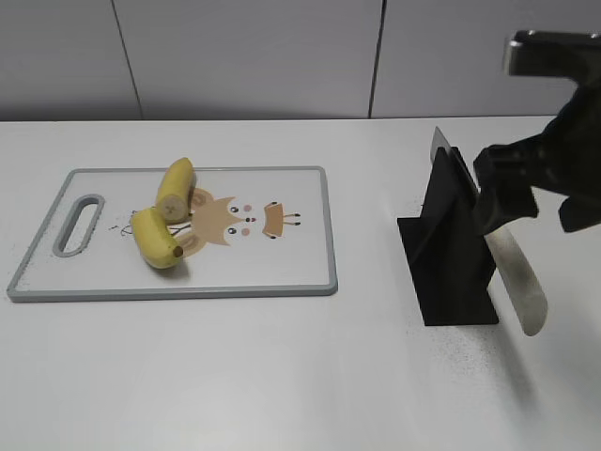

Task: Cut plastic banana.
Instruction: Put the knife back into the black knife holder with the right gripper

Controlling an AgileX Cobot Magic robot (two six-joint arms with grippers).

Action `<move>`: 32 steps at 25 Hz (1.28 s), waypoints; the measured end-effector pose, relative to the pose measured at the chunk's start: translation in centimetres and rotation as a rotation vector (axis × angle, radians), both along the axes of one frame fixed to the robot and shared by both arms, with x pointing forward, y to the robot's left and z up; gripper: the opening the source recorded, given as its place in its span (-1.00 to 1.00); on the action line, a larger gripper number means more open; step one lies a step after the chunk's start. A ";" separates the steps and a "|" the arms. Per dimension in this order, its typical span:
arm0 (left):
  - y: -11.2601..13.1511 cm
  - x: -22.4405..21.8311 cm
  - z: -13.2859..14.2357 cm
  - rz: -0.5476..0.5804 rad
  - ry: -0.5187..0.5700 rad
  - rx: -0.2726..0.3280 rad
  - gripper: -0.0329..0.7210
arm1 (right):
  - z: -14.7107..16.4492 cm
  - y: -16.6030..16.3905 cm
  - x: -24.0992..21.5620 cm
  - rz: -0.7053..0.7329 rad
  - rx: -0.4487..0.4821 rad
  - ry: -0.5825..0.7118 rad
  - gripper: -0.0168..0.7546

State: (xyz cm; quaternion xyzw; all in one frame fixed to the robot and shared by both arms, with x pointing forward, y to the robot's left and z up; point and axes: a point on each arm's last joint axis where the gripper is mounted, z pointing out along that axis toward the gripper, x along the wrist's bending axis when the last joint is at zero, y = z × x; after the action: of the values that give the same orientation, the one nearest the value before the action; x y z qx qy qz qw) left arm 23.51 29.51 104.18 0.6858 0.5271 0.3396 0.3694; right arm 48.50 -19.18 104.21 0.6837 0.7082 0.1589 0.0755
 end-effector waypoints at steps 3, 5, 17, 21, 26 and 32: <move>0.0 0.0 0.0 0.000 0.000 0.000 0.60 | 2.7 -0.7 -1.5 0.079 0.008 -0.102 0.70; 0.0 0.0 0.0 0.000 0.000 0.000 0.60 | 4.1 -1.2 -2.7 0.146 0.001 -0.167 0.67; 0.0 0.0 0.0 0.000 0.000 0.000 0.60 | 2.0 -5.3 -12.0 0.280 -0.039 -0.266 0.58; 0.0 0.0 0.0 0.000 0.000 0.000 0.59 | 1.4 -6.8 -15.4 0.292 -0.025 -0.356 0.57; 0.0 0.0 0.0 0.000 0.000 0.000 0.58 | 1.4 -8.4 -18.9 0.296 -0.007 -0.465 0.57; 0.0 0.0 0.0 0.000 0.000 0.000 0.58 | 1.1 -9.6 -21.7 0.302 0.012 -0.567 0.57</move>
State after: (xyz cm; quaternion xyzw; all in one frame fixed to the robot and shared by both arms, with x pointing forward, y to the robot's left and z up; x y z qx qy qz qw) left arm 23.51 29.51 104.18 0.6858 0.5271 0.3396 0.3694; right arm 26.78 -28.76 105.28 0.4997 0.7516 0.3568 0.2412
